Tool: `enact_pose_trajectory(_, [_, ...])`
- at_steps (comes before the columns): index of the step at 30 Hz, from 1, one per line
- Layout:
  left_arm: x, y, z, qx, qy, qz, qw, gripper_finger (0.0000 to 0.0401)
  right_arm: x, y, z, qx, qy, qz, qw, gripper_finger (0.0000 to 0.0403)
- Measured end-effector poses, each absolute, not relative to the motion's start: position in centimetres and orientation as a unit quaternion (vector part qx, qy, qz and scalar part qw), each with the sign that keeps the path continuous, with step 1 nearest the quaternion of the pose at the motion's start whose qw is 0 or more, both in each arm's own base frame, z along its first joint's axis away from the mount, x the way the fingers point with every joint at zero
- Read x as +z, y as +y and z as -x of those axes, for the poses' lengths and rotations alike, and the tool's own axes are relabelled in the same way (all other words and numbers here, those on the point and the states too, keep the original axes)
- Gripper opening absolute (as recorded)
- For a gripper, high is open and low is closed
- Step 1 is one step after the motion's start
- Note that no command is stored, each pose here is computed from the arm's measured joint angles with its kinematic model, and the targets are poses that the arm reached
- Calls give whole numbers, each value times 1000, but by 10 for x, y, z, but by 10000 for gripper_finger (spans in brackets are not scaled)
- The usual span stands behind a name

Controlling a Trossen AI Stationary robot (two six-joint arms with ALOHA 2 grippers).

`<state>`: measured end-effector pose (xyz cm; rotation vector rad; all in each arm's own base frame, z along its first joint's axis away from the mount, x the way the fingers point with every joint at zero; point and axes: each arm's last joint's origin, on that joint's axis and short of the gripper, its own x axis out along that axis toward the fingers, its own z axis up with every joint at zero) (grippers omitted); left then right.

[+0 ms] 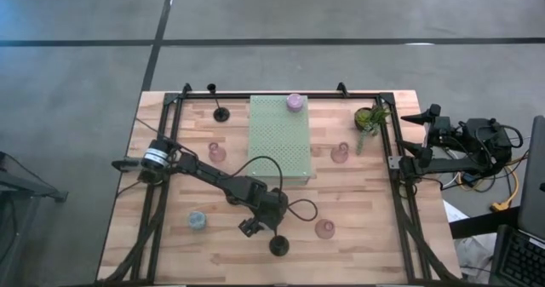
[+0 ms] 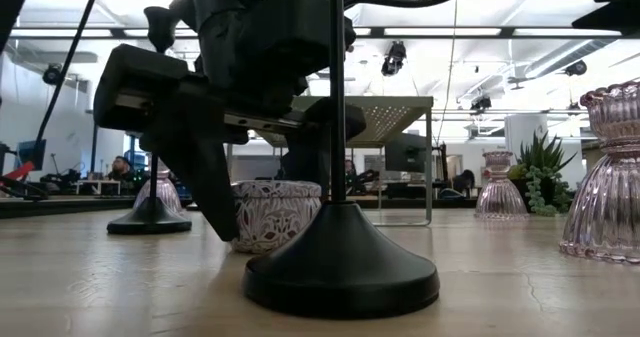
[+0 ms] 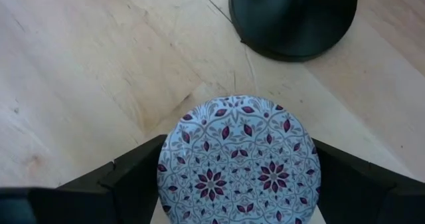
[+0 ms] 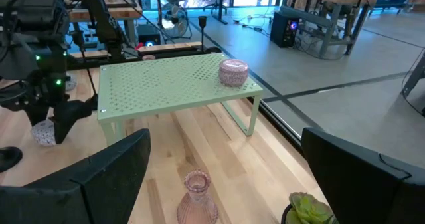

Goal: Pick & Place candle stick holders
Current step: Put the right candle on the shelf

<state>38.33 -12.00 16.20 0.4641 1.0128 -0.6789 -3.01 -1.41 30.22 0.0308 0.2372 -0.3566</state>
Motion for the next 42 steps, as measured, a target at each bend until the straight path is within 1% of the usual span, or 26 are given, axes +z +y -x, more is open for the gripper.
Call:
enact_pose_trajectory(7, [162, -120, -384, -318, 466, -220, 796, 328, 302, -14, 30, -177, 118, -15, 977, 384])
enact_pose_trajectory(15, [162, -120, -384, -322, 463, -226, 794, 304, 302, -14, 30, -177, 118, -15, 977, 384])
enact_pose_trajectory(29, [165, -120, -384, -320, 464, -230, 794, 302, 302, -14, 30, -177, 118, -15, 977, 384])
enact_pose_trajectory(42, [185, -121, -389, -316, 473, -232, 789, 302, 302, -14, 30, -177, 118, -15, 977, 384])
